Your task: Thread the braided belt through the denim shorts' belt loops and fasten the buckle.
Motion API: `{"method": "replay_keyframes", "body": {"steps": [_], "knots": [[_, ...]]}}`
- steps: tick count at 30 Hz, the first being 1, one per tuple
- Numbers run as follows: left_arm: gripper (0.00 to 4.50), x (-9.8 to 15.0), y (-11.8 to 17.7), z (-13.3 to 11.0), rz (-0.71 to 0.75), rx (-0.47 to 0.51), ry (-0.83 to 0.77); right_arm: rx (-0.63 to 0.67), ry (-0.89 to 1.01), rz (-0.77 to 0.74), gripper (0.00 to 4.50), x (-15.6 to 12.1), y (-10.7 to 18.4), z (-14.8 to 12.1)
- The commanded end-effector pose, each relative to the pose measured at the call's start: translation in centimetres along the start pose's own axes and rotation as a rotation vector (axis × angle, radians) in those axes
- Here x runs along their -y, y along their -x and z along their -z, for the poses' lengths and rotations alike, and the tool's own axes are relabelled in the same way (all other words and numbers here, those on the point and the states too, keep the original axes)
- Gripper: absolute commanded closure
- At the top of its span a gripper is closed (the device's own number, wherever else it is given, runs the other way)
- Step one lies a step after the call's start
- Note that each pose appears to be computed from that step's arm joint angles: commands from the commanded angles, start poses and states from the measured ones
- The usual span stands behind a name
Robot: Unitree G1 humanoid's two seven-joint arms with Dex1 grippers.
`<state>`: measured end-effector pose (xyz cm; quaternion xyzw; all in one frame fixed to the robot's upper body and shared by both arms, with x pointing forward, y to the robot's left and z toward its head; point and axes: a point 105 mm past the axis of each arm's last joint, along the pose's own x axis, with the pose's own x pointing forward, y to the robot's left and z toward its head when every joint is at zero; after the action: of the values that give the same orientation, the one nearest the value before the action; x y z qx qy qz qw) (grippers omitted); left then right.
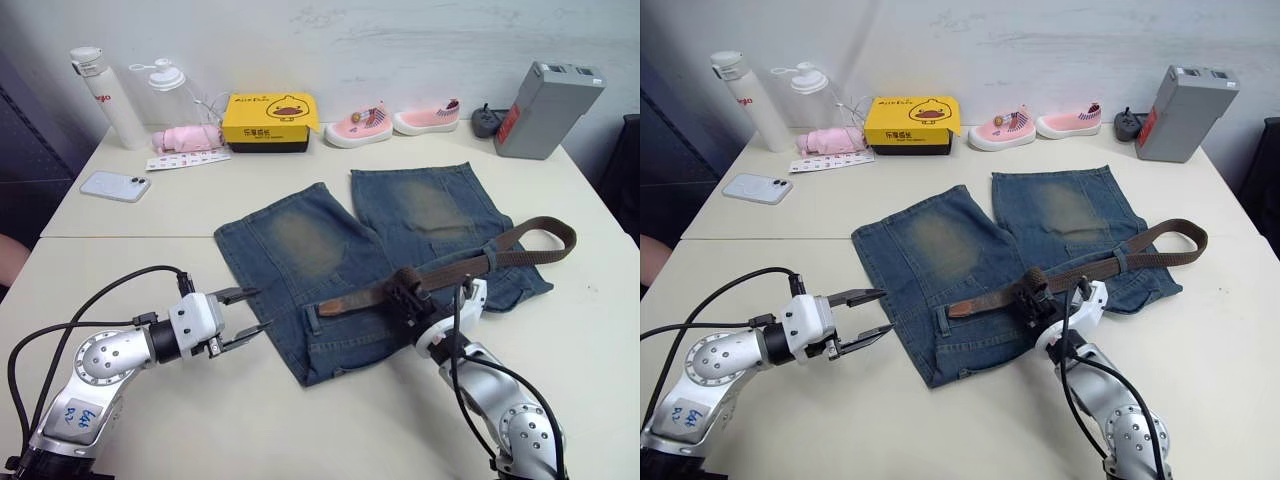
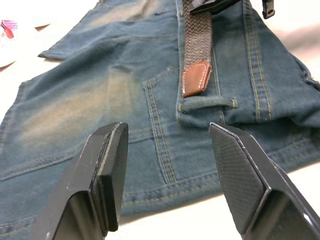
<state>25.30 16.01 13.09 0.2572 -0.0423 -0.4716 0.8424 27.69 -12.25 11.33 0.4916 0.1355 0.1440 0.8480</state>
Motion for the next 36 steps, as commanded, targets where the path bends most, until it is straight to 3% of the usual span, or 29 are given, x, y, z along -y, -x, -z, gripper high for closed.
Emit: {"method": "replay_keyframes", "body": {"steps": [1,12,16,20,26,29,36], "knots": [[1.62,-0.4,0.1,-1.2,-0.012,0.029,-0.044,-0.004,0.077,-0.099,4.5,-2.1,0.5,0.1],[1.62,0.0,0.2,-1.2,0.005,0.02,-0.066,-0.13,0.223,-0.107,4.5,-2.5,-0.4,4.1],[1.62,1.5,0.4,-0.7,0.107,-0.007,-0.191,-0.153,0.269,-0.091,4.5,-2.5,-1.2,5.0],[1.62,2.3,0.8,-0.1,0.156,-0.022,-0.238,-0.083,0.299,-0.075,4.5,-2.6,-2.1,3.8],[1.62,1.4,0.7,-0.5,0.119,-0.006,-0.239,0.062,0.392,-0.233,4.5,-5.9,-1.0,1.1],[1.62,1.5,0.8,-0.4,0.126,-0.007,-0.245,0.042,0.465,-0.294,4.5,-7.1,-0.2,1.7],[1.62,1.4,0.8,-0.4,0.121,-0.005,-0.246,-0.013,0.553,-0.285,4.5,-6.7,0.0,3.1]]}}
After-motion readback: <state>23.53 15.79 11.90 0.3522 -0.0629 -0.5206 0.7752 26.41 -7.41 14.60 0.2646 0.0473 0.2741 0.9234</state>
